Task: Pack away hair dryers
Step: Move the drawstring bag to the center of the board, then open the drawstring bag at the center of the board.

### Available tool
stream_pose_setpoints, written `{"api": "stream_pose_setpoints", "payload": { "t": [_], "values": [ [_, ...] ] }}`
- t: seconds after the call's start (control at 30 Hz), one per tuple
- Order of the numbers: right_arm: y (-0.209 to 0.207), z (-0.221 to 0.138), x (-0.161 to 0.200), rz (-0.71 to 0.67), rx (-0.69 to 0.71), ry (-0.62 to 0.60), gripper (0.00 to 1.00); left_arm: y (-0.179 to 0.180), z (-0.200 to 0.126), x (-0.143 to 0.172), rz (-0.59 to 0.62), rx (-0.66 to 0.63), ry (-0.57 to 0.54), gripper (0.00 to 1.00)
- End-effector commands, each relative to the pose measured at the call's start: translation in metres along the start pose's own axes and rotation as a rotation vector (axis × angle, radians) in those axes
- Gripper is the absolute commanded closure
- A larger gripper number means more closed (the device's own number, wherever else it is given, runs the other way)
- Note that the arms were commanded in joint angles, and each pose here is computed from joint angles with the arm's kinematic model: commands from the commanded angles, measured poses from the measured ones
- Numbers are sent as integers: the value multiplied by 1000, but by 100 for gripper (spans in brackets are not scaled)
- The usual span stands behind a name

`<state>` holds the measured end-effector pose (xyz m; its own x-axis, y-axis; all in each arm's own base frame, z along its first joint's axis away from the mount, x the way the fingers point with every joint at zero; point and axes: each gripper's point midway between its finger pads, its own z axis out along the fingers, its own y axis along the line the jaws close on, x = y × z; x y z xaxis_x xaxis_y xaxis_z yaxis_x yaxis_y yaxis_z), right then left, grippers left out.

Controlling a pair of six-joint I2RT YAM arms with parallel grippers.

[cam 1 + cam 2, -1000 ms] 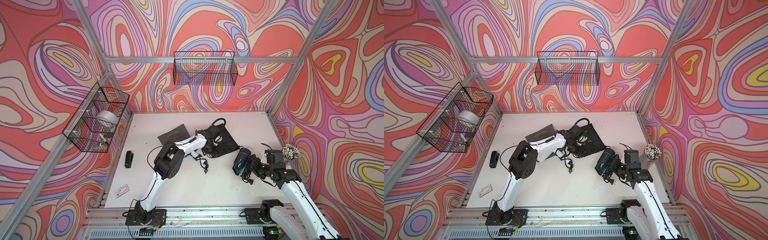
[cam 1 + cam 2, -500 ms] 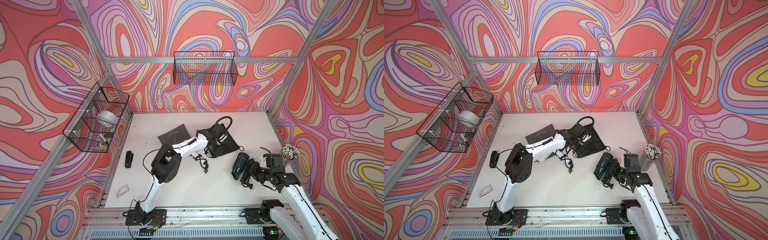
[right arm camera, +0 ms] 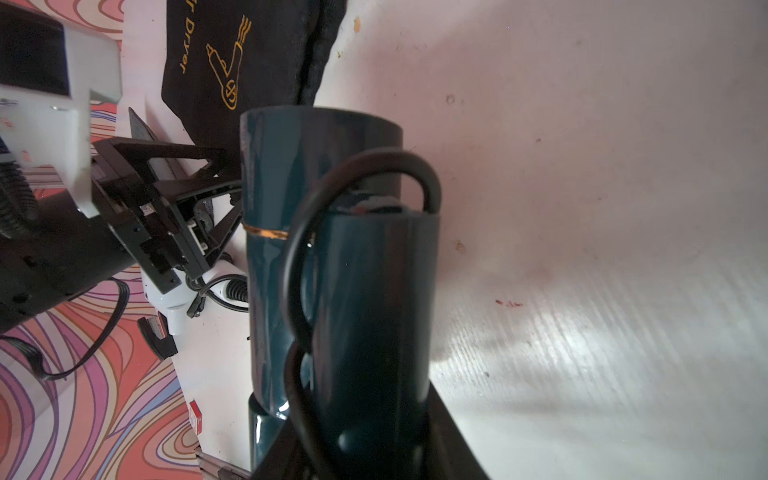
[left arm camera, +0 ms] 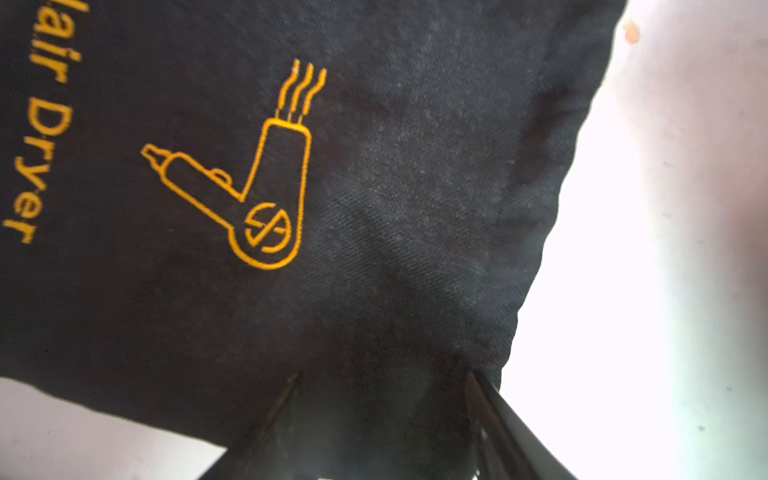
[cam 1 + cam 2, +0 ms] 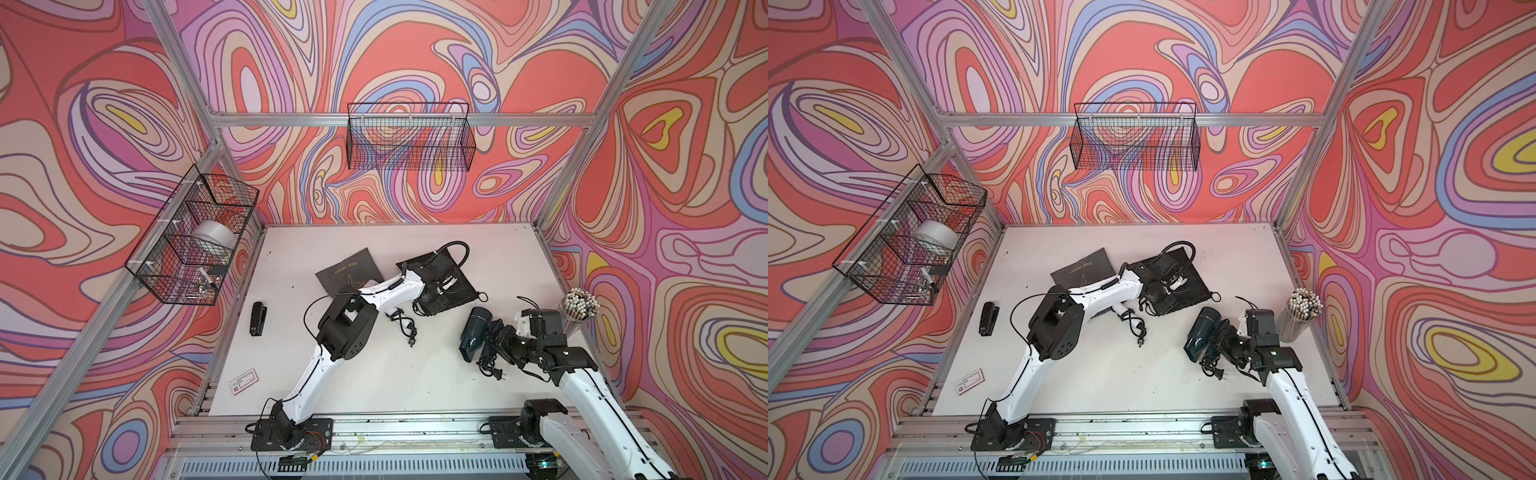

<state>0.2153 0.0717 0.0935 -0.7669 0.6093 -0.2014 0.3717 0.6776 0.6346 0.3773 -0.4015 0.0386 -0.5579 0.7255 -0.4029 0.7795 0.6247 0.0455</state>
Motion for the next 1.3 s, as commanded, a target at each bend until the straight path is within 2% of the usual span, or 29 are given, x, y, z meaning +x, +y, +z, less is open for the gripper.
{"api": "stream_pose_setpoints", "payload": {
  "t": [0.0, 0.33, 0.67, 0.87, 1.27],
  "values": [
    [11, -2, -6, -19, -55, -28, 94, -9, 4, 10, 46, 22, 36, 37],
    [7, 4, -6, -12, -44, -14, 94, -21, -5, 18, 52, 75, 26, 36],
    [5, 5, -5, -17, -33, -8, 94, -26, -28, 5, 41, 103, -37, 35],
    [4, 5, -4, -18, -27, -9, 95, -29, -38, 11, 73, 115, -42, 36],
    [7, 4, -6, -21, -36, -12, 95, -42, -19, 34, 104, 143, 21, 35]
  ]
}}
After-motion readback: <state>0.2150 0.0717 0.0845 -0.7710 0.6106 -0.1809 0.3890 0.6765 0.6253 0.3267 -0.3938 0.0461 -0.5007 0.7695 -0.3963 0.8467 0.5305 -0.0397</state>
